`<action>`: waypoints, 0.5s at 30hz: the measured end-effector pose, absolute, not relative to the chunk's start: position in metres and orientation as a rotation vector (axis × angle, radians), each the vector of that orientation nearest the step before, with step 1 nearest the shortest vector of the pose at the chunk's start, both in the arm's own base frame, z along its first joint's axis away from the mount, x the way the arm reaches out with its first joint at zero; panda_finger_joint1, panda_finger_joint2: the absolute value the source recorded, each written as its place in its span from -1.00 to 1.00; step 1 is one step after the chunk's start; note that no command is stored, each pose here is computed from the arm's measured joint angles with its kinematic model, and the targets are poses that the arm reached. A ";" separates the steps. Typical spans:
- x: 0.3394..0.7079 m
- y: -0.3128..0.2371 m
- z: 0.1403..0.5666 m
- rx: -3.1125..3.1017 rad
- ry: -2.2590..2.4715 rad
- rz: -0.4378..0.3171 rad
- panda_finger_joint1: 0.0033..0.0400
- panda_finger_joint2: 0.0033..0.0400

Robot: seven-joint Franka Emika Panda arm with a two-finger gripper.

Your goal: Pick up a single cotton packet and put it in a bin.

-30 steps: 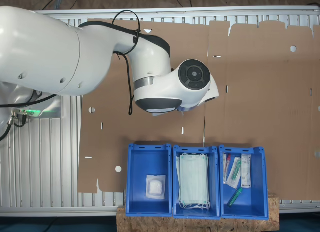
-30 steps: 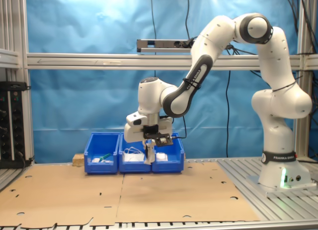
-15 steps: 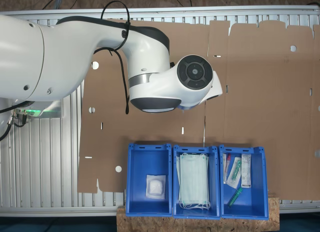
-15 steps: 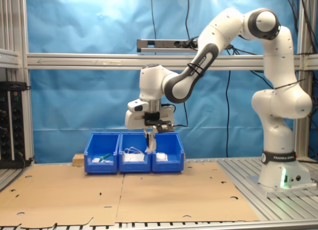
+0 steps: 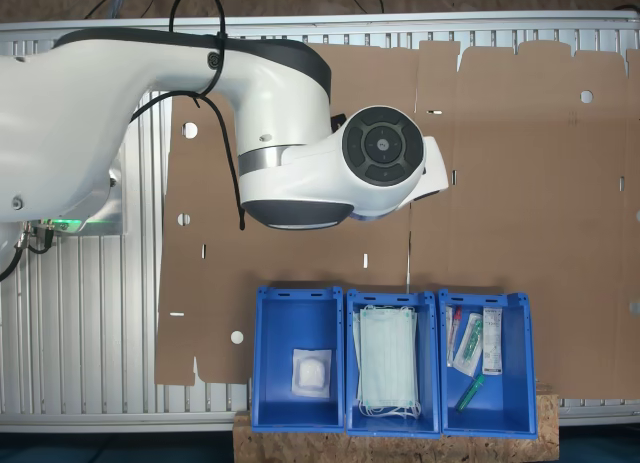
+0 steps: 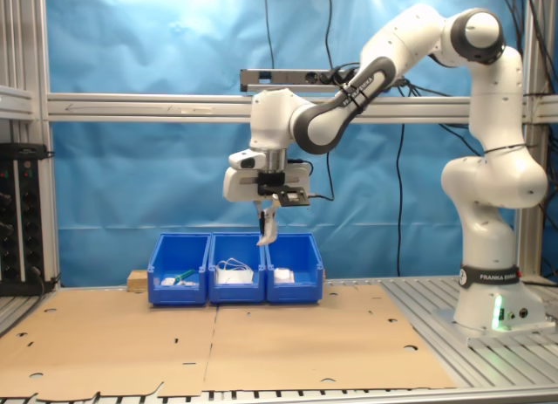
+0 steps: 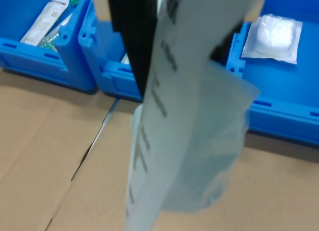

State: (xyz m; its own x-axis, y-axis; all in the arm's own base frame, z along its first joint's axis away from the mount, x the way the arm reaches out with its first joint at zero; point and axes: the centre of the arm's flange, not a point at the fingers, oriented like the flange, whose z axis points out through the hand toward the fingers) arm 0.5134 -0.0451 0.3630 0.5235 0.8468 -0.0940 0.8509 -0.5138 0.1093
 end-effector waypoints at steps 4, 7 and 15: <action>0.509 -0.046 0.377 2.624 1.465 -0.020 -0.92 -0.92; 0.505 -0.047 0.385 2.631 1.465 -0.006 -0.92 -0.92; 0.488 -0.049 0.391 2.632 1.485 -0.021 -0.92 -0.92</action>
